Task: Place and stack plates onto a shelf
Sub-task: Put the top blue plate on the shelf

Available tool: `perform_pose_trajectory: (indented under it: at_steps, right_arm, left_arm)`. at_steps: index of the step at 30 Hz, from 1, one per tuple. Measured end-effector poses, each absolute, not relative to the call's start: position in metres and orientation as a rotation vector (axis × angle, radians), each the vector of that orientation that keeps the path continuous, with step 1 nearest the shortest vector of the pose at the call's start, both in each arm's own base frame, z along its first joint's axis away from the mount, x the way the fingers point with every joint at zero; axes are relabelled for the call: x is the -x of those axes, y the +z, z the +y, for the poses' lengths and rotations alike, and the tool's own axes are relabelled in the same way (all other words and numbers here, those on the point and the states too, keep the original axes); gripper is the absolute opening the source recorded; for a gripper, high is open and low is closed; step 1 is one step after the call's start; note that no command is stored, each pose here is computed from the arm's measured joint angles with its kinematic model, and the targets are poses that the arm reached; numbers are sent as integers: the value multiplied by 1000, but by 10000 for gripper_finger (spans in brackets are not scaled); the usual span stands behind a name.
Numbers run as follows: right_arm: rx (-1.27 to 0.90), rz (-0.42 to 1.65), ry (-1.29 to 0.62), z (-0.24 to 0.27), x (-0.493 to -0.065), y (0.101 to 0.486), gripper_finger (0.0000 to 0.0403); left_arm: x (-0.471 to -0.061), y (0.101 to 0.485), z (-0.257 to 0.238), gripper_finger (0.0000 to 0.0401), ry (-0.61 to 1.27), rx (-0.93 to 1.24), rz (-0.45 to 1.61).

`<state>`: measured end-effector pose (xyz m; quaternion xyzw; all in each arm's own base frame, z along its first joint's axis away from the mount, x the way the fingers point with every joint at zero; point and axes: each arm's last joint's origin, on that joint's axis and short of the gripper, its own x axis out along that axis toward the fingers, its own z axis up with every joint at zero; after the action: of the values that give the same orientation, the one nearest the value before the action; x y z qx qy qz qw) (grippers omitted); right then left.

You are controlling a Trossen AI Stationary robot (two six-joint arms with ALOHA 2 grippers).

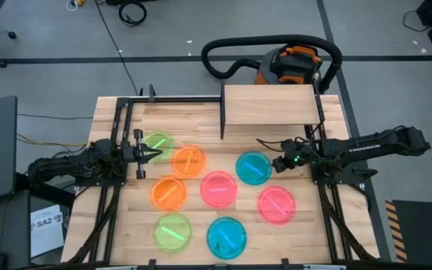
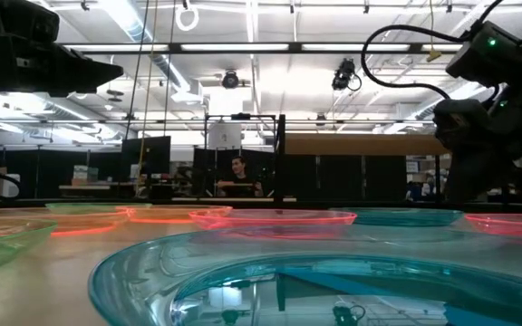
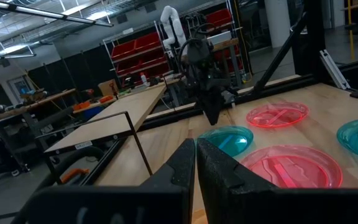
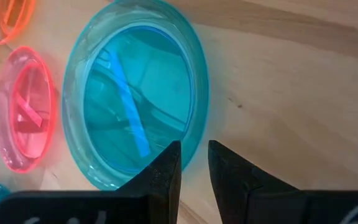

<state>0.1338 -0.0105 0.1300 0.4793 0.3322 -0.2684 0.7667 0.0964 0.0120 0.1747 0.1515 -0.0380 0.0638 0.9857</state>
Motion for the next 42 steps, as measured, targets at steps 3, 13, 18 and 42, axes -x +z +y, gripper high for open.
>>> perform_pose_trajectory:
  at_steps: [3,13,18,42]
  right_arm:
    - [-1057,718,-590,-10,-132,125,87]
    - [-1064,677,-566,-10,-131,119,87]
    - [-1064,678,-567,-10,-131,119,87]
    - [-1060,666,-573,-11,-132,119,87]
  left_arm:
    - [-96,175,12,25,128,-304,-76]
    - [-96,175,12,25,128,-304,-77]
    - [-96,175,12,25,128,-304,-76]
    - [-96,175,12,25,128,-305,-77]
